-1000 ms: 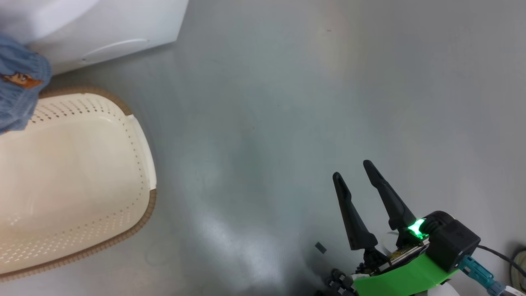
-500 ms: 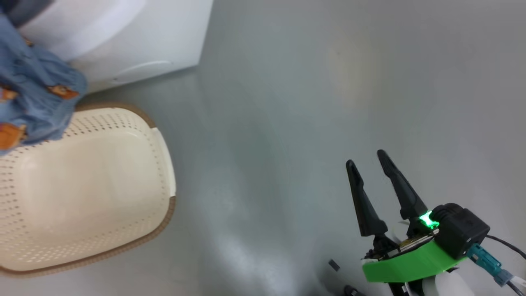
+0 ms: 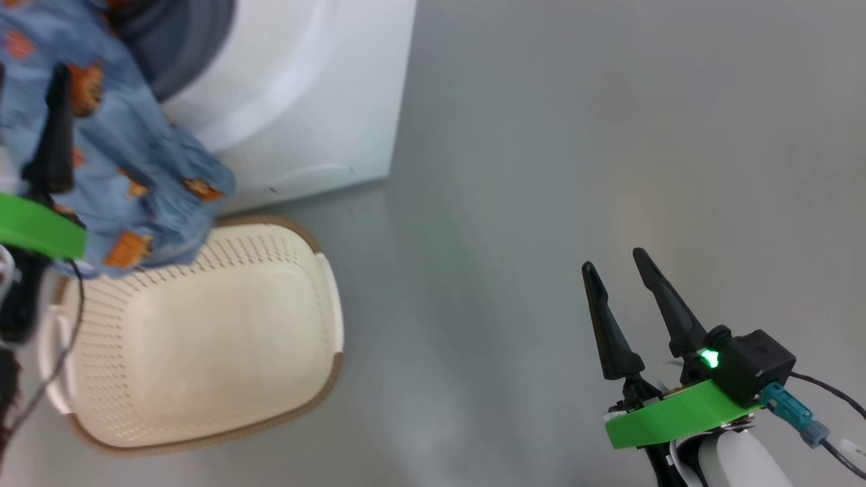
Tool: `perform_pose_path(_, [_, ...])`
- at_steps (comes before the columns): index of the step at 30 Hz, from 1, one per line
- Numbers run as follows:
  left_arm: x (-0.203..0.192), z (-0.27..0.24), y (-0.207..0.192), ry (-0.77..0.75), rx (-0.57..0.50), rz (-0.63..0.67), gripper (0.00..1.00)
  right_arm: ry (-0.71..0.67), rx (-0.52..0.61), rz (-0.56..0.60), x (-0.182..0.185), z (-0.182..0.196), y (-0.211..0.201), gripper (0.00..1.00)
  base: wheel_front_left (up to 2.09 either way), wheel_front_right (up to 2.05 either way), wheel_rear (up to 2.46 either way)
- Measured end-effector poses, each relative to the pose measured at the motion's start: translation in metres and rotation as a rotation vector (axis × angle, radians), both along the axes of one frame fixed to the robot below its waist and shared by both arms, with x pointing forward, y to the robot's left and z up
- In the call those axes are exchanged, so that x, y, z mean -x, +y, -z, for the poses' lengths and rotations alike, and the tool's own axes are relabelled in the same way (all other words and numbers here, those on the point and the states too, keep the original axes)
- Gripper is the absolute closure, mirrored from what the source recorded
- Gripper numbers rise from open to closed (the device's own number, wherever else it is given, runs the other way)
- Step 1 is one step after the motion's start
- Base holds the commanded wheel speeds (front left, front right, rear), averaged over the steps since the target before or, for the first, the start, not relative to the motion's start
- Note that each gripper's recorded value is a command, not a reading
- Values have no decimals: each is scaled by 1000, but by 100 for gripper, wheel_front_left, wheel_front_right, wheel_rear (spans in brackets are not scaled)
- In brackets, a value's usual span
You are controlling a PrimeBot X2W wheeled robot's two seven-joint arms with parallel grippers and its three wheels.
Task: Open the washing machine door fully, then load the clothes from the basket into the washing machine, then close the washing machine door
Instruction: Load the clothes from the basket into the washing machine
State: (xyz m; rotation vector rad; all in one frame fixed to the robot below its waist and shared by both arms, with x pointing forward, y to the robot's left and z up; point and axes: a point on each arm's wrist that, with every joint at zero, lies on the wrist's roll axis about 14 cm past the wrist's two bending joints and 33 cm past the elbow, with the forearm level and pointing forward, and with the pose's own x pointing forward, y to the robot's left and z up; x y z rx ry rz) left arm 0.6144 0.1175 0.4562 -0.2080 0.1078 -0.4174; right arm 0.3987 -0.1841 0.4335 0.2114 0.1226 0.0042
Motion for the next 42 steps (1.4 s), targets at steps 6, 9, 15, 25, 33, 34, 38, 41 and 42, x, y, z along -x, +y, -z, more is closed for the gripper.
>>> perform_pose_path(6, [30,-18,9,-24,11,-35,0,-31,15,-22,3,-12,5,0,0,0,0])
perform_pose_path(9, [50,-26,13,-36,9,-50,0,-51,19,-28,4,-19,6,0,0,0,0])
perform_pose_path(15, [89,-35,33,-43,15,-110,0,-98,11,-51,7,-36,14,0,0,0,0])
perform_pose_path(25, [151,-45,61,-70,2,-184,0,-172,5,-71,11,-63,21,0,0,0,0])
perform_pose_path(33, [183,-48,79,-87,15,-256,0,-207,1,-90,13,-75,28,0,0,0,0])
perform_pose_path(34, [186,-47,81,-87,16,-265,0,-209,1,-91,13,-75,28,0,0,0,0])
perform_pose_path(38, [196,-45,86,-81,31,-296,0,-215,1,-92,15,-78,29,0,0,0,0])
perform_pose_path(41, [202,-42,89,-76,37,-314,0,-219,1,-93,15,-79,29,0,0,0,0])
perform_pose_path(42, [203,-42,91,-75,41,-320,0,-220,1,-93,15,-80,29,0,0,0,0])
